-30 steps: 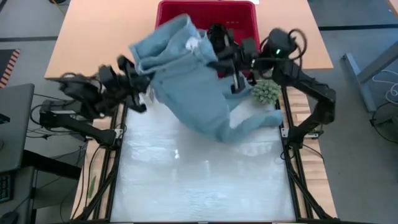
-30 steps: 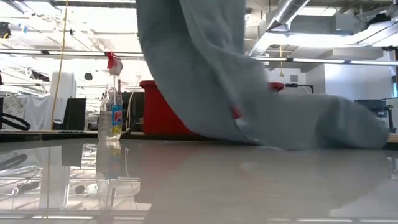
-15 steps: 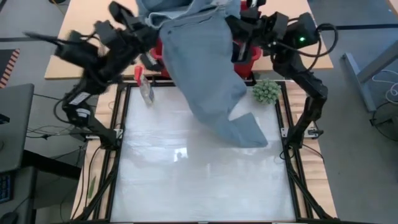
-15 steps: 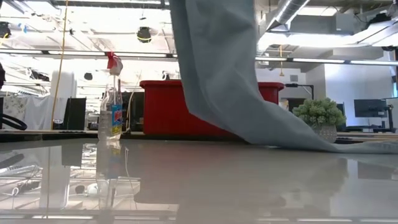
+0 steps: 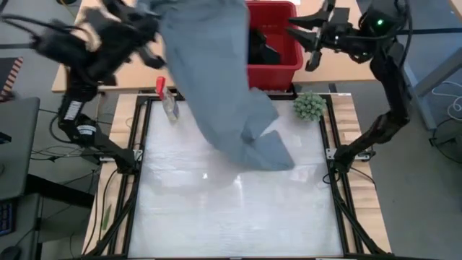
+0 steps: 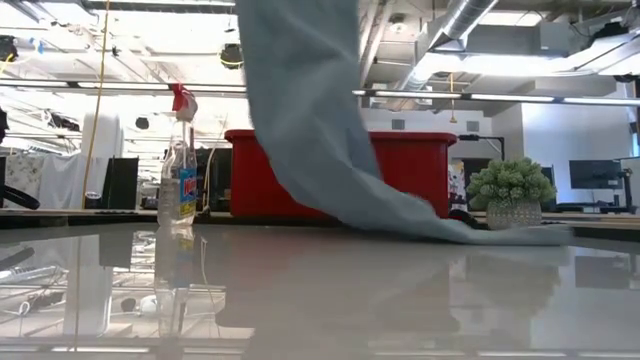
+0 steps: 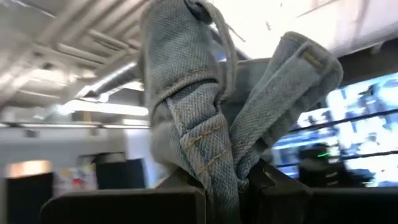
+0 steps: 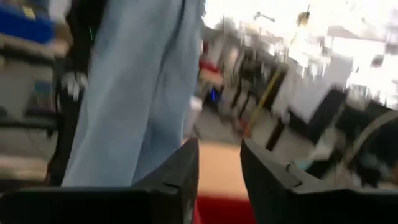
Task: Fold Laundry from Bin
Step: Fold the blue pants from the red laundry bin
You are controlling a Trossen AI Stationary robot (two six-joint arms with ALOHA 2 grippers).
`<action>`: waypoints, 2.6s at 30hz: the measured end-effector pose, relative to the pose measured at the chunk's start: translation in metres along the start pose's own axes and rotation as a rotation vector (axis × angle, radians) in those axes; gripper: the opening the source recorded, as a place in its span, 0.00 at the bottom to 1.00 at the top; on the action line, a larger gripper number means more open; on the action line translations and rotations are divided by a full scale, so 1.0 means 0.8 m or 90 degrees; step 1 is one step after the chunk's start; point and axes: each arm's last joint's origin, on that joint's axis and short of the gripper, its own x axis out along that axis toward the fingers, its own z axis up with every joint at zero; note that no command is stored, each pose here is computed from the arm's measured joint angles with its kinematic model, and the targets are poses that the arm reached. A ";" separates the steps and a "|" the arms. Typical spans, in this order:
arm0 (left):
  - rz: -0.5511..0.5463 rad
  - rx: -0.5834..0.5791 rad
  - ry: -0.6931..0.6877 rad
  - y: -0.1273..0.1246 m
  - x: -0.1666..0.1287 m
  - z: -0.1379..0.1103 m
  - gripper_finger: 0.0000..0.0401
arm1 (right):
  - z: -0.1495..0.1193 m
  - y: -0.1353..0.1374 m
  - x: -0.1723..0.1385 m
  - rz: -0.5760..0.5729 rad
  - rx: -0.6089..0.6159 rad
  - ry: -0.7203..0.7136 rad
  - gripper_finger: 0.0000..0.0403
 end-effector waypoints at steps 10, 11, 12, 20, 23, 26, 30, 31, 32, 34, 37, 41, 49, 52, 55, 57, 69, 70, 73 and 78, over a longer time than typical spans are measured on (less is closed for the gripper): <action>-0.223 -0.275 -0.034 -0.015 -0.014 0.015 0.05 | -0.118 -0.059 0.047 0.082 0.298 0.163 0.38; -0.247 -0.312 -0.056 -0.018 -0.012 0.017 0.05 | -0.131 -0.057 0.061 0.093 0.312 0.169 0.35; -0.270 -0.346 -0.074 -0.023 -0.009 0.018 0.04 | -0.141 -0.053 0.075 0.103 0.319 0.166 0.31; -0.374 -0.491 -0.155 -0.068 0.017 0.005 0.04 | -0.204 -0.003 0.186 0.154 0.451 0.052 0.05; -0.370 -0.523 -0.189 -0.070 0.020 0.006 0.04 | -0.220 0.051 0.222 0.221 0.483 0.065 0.04; -0.340 -0.522 -0.213 -0.065 0.019 0.011 0.04 | -0.227 0.115 0.250 0.284 0.492 0.089 0.04; -0.281 -0.506 -0.214 -0.060 0.018 0.012 0.04 | -0.212 0.181 0.261 0.365 0.490 0.089 0.04; -0.266 -0.505 -0.213 -0.059 0.019 0.012 0.04 | -0.204 0.192 0.260 0.382 0.488 0.080 0.04; -0.250 -0.503 -0.214 -0.057 0.018 0.013 0.04 | -0.195 0.201 0.257 0.395 0.486 0.068 0.04; -0.216 -0.492 -0.214 -0.050 0.017 0.015 0.04 | -0.175 0.213 0.252 0.421 0.495 0.026 0.04; -0.166 -0.487 -0.233 -0.033 0.011 0.023 0.04 | -0.140 0.207 0.235 0.467 0.534 -0.047 0.04; -0.104 -0.474 -0.272 -0.013 0.007 0.030 0.04 | -0.086 0.174 0.195 0.499 0.570 -0.175 0.04; -0.050 -0.450 -0.278 0.008 0.012 0.023 0.04 | -0.032 0.117 0.126 0.447 0.593 -0.284 0.04; -0.046 -0.455 -0.281 0.015 0.013 0.020 0.04 | -0.062 0.100 0.123 0.325 0.539 -0.130 0.04; -0.078 -0.472 -0.279 0.017 0.014 0.019 0.04 | -0.107 0.072 0.131 0.146 0.492 0.005 0.04; -0.099 -0.471 -0.272 0.016 0.014 0.019 0.04 | -0.138 0.054 0.144 0.090 0.483 0.052 0.04; -0.137 -0.540 -0.239 0.008 0.022 0.008 0.04 | -0.267 0.050 0.228 -0.078 0.525 0.129 0.04; -0.139 -0.547 -0.237 0.008 0.022 0.008 0.04 | -0.265 0.051 0.232 -0.087 0.532 0.109 0.04; -0.146 -0.557 -0.240 0.002 0.024 0.006 0.04 | -0.270 0.066 0.246 -0.106 0.538 0.089 0.04; -0.149 -0.558 -0.226 -0.002 0.029 0.000 0.04 | -0.287 0.116 0.275 -0.063 0.538 0.110 0.04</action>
